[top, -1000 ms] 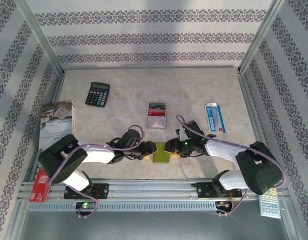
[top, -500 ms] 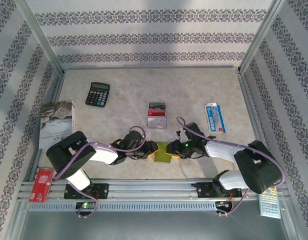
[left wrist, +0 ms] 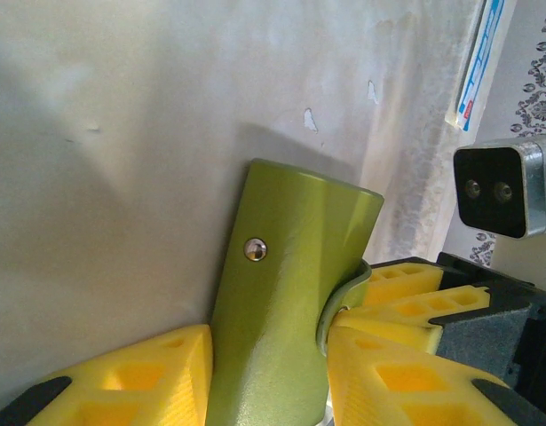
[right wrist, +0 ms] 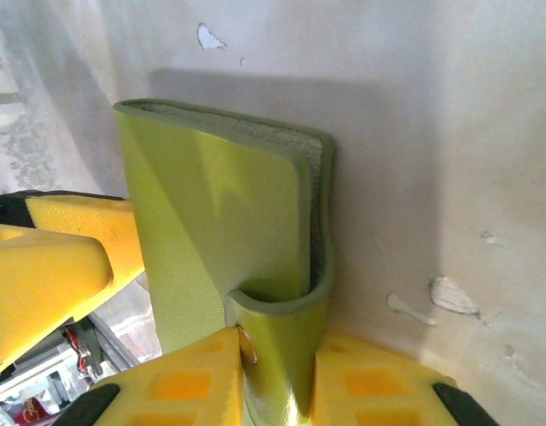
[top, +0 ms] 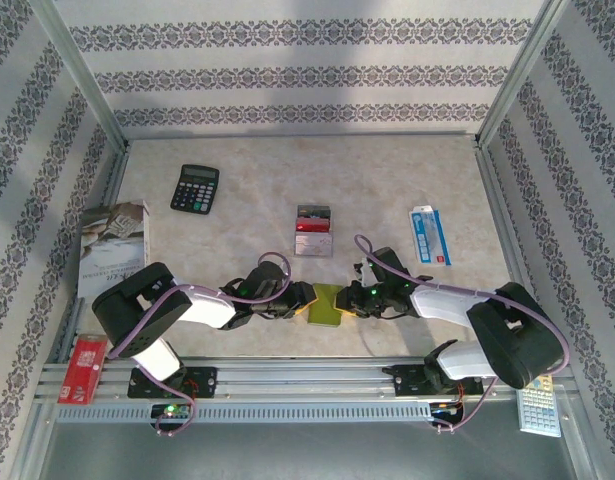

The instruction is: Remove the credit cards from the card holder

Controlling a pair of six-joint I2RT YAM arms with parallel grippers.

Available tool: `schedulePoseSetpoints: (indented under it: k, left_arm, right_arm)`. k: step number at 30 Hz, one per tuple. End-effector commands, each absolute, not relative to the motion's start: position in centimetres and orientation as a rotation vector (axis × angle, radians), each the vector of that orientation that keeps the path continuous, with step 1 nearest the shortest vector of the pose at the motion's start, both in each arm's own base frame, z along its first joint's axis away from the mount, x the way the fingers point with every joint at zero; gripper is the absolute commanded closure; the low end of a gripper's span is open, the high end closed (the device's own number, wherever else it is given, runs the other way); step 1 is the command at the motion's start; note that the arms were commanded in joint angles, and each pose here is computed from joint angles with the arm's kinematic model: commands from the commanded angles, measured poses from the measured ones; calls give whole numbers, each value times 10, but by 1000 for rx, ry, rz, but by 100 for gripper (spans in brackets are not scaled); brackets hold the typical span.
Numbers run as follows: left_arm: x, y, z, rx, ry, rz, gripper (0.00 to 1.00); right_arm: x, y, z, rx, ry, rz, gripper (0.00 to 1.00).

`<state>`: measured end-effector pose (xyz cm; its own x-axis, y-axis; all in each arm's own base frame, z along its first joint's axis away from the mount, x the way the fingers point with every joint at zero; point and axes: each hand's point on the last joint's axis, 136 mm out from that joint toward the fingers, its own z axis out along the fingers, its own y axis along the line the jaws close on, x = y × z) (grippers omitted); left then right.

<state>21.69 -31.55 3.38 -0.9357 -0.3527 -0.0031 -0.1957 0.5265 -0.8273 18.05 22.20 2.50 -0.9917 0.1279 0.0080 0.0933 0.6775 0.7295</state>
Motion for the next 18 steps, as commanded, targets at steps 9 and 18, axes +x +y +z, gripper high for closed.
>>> schedulePoseSetpoints:
  k: [9, 18]
  left_arm:
    - [223, -306, 51, -416, 2509, -1346, 57]
    - [232, -259, 100, -364, 2453, -1229, 45]
  right_arm:
    - [192, 230, 58, 109, 2666, 1344, 92]
    - [196, 221, 87, 19, 2581, 1363, 97]
